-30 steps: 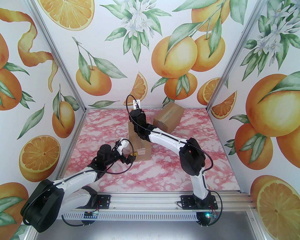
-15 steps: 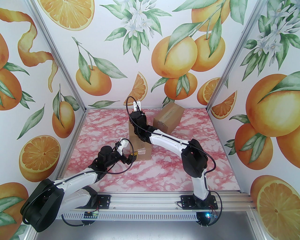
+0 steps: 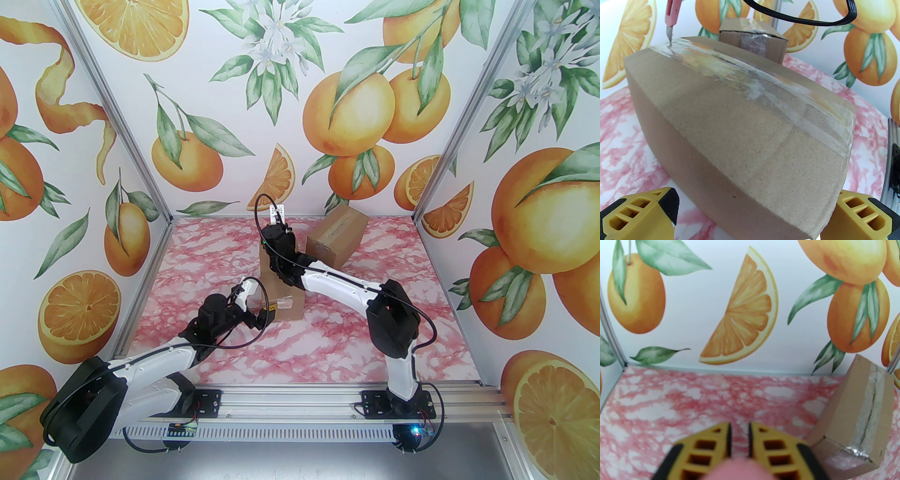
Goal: Unpack the express box
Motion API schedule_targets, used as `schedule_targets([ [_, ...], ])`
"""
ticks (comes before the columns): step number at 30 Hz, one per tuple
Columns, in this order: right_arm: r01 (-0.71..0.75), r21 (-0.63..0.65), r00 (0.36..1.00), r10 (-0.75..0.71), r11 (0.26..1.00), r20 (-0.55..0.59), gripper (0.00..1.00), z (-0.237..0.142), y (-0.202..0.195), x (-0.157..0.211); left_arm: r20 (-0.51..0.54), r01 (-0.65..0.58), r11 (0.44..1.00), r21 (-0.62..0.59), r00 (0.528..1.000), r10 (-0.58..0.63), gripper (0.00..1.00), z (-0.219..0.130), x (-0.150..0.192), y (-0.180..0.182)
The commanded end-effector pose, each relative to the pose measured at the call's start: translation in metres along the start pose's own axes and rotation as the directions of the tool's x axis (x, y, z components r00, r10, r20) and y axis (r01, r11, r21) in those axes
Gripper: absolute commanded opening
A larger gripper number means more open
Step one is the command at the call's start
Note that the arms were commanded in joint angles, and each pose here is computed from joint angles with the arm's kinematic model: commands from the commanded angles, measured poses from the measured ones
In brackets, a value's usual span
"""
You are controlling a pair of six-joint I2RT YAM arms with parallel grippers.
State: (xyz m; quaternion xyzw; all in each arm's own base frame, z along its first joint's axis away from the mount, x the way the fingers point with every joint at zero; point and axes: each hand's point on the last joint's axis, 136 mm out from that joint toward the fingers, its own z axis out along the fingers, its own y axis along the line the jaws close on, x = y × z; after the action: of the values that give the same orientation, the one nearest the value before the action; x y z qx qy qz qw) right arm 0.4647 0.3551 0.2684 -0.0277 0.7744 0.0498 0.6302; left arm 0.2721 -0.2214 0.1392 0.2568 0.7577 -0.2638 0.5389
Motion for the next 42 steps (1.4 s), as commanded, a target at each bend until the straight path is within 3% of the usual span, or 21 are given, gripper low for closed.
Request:
schedule_targets([
  [1, 0.023, -0.04, 0.998, -0.025, 0.999, -0.054, 0.0, -0.027, 0.017, 0.004, 0.095, 0.032, 0.984, -0.176, 0.995, -0.015, 1.0, -0.003, -0.026, 0.029],
  [14, 0.023, -0.065, 0.998, -0.027, 0.998, -0.062, 0.0, -0.043, 0.012, 0.005, 0.106, 0.065, 0.958, -0.28, 0.994, -0.037, 1.0, -0.015, -0.021, 0.046],
  [23, 0.026, -0.074, 0.996, -0.032, 0.997, -0.079, 0.0, -0.05, 0.018, 0.006, 0.115, 0.078, 0.959, -0.273, 0.992, -0.048, 1.0, -0.012, -0.024, 0.045],
  [31, 0.013, -0.017, 0.999, -0.014, 1.0, -0.035, 0.0, -0.045, 0.0, -0.011, 0.095, 0.066, 0.97, -0.236, 0.994, -0.045, 1.0, -0.011, -0.018, 0.036],
  [42, -0.05, -0.017, 0.999, 0.05, 0.999, -0.003, 0.0, -0.011, -0.026, -0.033, 0.029, -0.008, 0.996, -0.09, 1.0, 0.011, 1.0, -0.002, -0.014, 0.009],
])
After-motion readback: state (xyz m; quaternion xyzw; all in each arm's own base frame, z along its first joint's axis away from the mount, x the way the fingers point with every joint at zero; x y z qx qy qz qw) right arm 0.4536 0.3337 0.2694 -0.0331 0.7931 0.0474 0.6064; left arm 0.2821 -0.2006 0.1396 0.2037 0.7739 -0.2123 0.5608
